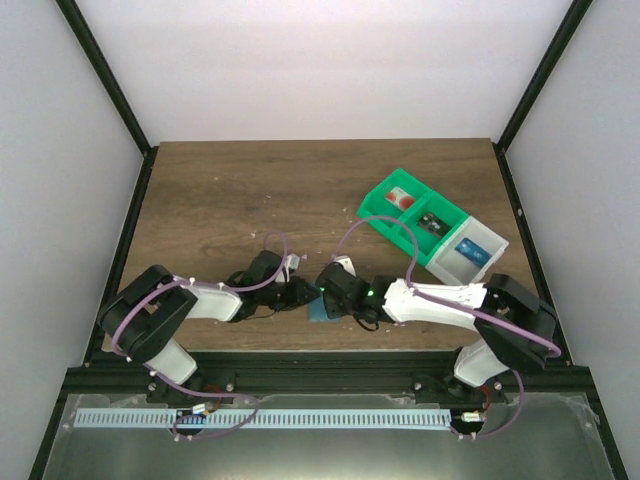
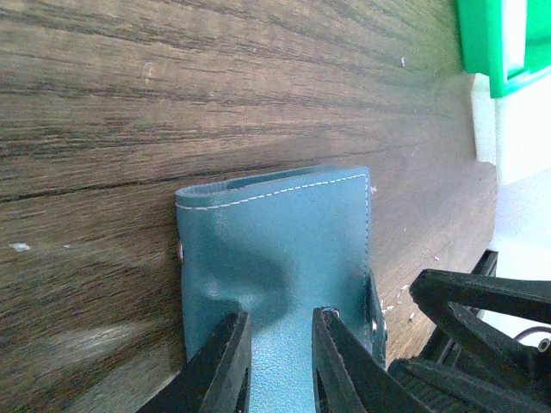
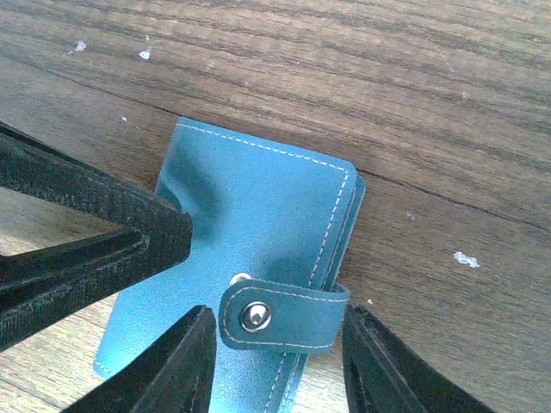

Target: Take the credit cards out of the card holder

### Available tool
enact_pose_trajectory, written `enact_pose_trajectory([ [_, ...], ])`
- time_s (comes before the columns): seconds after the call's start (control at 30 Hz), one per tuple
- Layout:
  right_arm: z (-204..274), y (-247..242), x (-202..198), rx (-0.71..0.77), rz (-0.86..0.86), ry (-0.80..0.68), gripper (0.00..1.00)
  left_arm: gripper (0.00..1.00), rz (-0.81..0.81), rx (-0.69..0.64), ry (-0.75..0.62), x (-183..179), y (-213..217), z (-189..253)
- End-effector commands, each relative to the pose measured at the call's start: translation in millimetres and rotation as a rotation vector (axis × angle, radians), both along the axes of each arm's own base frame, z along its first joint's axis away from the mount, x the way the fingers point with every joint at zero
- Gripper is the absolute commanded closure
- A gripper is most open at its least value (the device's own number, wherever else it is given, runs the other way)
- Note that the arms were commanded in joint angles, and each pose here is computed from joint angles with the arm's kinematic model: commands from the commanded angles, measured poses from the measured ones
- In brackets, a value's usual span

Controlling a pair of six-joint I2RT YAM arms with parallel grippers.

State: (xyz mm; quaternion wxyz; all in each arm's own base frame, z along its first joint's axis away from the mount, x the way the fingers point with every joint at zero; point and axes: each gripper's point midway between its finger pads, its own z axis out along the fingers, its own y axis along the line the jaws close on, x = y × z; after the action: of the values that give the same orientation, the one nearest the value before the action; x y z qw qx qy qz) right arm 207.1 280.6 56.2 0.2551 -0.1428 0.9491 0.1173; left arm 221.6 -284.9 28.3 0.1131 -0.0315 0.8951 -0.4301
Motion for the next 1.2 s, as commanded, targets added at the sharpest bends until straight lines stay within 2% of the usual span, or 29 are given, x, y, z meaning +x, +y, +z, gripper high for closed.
enact_pose_trajectory([
  [0.0, -1.7, -4.3, 3.6, -0.019, -0.041, -0.013, 0.61, 0.76, 0.025, 0.129, 0.114, -22.4, 26.4, -38.7],
  [0.07, -1.1, -10.9, 4.9, -0.04, -0.057, -0.027, 0.68, 0.76, 0.024, 0.128, 0.104, -22.0, 27.2, -36.9],
  [0.3, 6.0, -27.7, 4.0, -0.055, -0.097, -0.05, 0.82, 0.76, 0.017, 0.115, 0.072, -19.1, 25.1, -31.5],
  [0.53, 35.7, -25.7, 6.2, 0.018, -0.109, -0.085, 0.99, 0.75, 0.0, 0.075, 0.011, -7.8, 14.3, -15.9],
  [0.7, 55.5, -33.2, 11.7, 0.029, -0.148, -0.119, 1.0, 0.75, -0.011, 0.041, -0.026, -0.5, 6.2, -5.3],
  [0.83, 75.8, -29.7, 7.1, 0.142, -0.115, -0.154, 1.0, 0.74, -0.025, -0.014, -0.024, -1.5, -1.3, 2.9],
  [1.0, 88.7, -23.5, -2.0, 0.264, -0.073, -0.157, 0.99, 0.59, -0.031, -0.069, -0.076, 1.9, -6.7, 32.8],
  [1.17, 101.8, -14.1, -6.0, 0.374, -0.061, -0.151, 1.0, 0.41, -0.006, 0.021, -0.154, 9.7, 6.5, 51.5],
])
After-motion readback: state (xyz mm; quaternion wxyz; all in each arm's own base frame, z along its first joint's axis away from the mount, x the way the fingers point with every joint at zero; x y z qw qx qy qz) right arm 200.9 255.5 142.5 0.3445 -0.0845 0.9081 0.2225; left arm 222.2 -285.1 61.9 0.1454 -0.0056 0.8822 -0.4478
